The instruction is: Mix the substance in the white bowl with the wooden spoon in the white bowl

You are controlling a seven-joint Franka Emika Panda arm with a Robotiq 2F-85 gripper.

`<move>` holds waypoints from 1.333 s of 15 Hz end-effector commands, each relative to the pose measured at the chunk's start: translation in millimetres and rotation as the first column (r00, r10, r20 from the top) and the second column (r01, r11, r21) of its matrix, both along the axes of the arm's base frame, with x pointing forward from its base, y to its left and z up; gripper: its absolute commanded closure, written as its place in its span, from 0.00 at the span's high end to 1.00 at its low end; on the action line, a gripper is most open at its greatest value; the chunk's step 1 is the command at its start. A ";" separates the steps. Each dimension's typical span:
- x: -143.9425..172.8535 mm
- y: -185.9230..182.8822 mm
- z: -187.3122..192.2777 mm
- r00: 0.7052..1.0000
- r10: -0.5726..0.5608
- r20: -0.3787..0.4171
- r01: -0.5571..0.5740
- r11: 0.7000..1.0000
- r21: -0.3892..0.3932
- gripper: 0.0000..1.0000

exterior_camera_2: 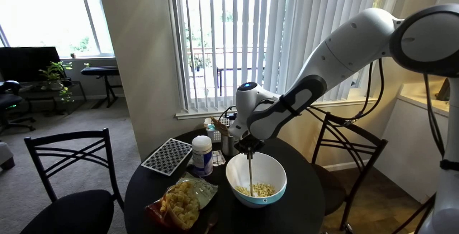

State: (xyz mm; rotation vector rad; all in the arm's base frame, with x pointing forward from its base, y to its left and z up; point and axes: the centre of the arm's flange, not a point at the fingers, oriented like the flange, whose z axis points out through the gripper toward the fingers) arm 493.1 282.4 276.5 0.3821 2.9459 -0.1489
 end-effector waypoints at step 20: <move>-8.1 -13.1 -3.3 0.954 -0.118 0.276 0.167 0.973 -0.159 0.03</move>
